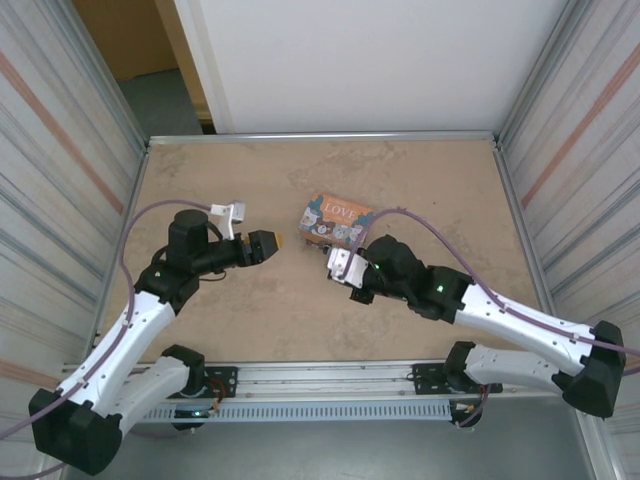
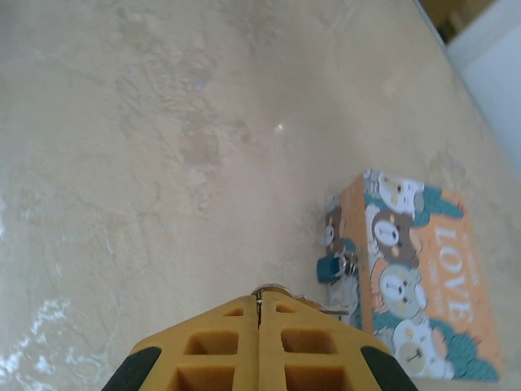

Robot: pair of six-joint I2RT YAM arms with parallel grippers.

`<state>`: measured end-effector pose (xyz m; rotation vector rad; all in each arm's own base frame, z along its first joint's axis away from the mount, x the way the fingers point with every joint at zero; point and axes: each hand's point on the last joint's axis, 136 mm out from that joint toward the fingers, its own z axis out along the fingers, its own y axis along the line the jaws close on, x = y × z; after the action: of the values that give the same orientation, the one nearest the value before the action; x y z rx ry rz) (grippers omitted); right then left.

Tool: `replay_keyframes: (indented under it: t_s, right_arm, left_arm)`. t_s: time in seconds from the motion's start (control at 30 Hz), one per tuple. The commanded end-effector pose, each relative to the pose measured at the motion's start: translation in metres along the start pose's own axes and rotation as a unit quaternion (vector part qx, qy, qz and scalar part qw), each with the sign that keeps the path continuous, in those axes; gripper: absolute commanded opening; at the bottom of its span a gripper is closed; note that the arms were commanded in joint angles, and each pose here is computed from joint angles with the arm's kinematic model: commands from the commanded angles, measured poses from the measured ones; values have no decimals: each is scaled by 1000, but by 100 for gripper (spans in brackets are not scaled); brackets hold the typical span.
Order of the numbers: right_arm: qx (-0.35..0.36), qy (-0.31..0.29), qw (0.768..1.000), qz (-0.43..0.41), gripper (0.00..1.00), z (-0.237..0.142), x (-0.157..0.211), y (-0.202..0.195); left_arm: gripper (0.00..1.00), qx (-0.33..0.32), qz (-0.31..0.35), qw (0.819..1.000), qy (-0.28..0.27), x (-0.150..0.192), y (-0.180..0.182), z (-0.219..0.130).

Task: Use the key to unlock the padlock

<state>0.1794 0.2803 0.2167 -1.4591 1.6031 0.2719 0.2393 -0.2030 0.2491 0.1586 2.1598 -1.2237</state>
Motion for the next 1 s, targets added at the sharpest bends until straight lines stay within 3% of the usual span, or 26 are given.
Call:
replay_keyframes:
  t_s: [0.0, 0.37, 0.57, 0.97]
  right_arm:
    - [21, -21, 992, -122, 0, -14, -14, -2]
    - [2, -24, 977, -211, 0, -27, -26, 10]
    - [-17, -24, 969, -245, 0, -26, -20, 18]
    - [0, -37, 972, -234, 0, -26, -34, 9]
  left_arm:
    - [69, 66, 44, 997, 16, -4, -39, -1]
    - [58, 143, 87, 982, 91, 17, -89, 20]
    - [52, 152, 67, 978, 125, 26, -94, 33]
    - [41, 163, 45, 969, 178, 52, -96, 61]
